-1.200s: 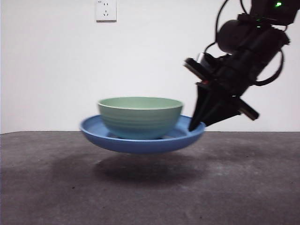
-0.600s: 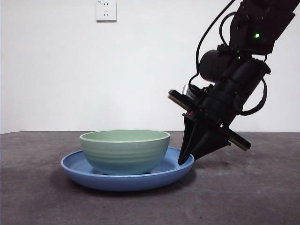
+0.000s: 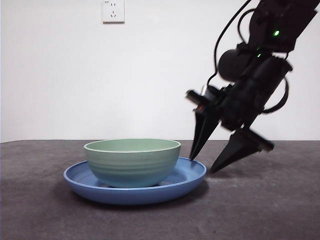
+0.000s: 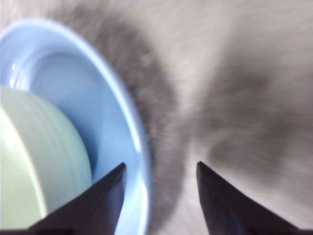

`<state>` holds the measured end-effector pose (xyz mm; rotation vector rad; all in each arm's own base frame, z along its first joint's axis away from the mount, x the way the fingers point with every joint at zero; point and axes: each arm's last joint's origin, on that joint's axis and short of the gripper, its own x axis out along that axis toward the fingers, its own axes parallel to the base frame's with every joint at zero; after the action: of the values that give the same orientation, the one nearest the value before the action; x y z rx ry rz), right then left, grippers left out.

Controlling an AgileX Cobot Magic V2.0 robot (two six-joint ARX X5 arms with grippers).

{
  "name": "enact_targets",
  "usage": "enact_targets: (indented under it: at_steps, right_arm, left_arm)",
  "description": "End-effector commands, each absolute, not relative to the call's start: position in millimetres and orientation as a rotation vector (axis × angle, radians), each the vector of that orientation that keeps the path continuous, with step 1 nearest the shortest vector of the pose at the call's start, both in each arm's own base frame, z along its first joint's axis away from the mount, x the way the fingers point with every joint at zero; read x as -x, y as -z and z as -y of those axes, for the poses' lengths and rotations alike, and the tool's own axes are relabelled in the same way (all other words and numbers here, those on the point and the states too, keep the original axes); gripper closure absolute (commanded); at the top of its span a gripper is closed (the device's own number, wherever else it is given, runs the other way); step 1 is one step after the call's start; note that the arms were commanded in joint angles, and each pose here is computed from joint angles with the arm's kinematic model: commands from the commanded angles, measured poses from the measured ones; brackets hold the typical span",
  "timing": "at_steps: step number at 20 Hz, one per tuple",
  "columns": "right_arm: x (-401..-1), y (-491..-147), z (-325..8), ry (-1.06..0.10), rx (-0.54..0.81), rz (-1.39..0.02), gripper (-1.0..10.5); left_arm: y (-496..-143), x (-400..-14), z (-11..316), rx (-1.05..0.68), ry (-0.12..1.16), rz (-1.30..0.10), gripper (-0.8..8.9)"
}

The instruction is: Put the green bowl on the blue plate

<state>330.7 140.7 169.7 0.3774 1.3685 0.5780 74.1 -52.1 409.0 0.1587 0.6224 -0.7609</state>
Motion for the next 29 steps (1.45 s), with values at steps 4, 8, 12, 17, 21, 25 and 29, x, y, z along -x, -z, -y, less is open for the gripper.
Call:
enact_targets:
  at_steps: [4, 8, 12, 17, 21, 25, 29]
  right_arm:
    - [-314.0, -239.7, -119.8, -0.552, -0.219, -1.274, 5.1]
    - [-265.2, -297.0, -99.9, -0.502, -0.111, -1.202, 4.4]
    - [-202.3, -350.0, -82.0, -0.472, -0.054, -1.051, 4.1]
    - [-128.5, -387.3, -55.1, -0.496, -0.063, -0.875, 4.0]
    - [-95.0, -396.5, -42.6, -0.514, -0.057, -0.792, 4.0]
    - [-85.6, -397.8, -39.3, -0.523, -0.061, -0.779, 4.0]
    - [-85.9, -397.6, -39.7, -0.528, -0.067, -0.784, 8.8]
  left_arm:
    - [-412.0, -72.7, 52.9, -0.158, 0.778, -0.605, 0.94]
    - [-411.9, -71.6, 54.2, -0.164, 0.796, -0.606, 0.94]
    - [-410.7, -70.8, 53.9, -0.167, 0.797, -0.62, 0.94]
    - [-410.6, -70.7, 53.9, -0.168, 0.797, -0.623, 0.94]
    - [-410.6, -70.7, 53.9, -0.168, 0.797, -0.622, 0.94]
    - [-410.6, -70.8, 54.0, -0.168, 0.797, -0.622, 0.94]
    - [-410.6, -70.8, 53.9, -0.168, 0.797, -0.622, 5.08]
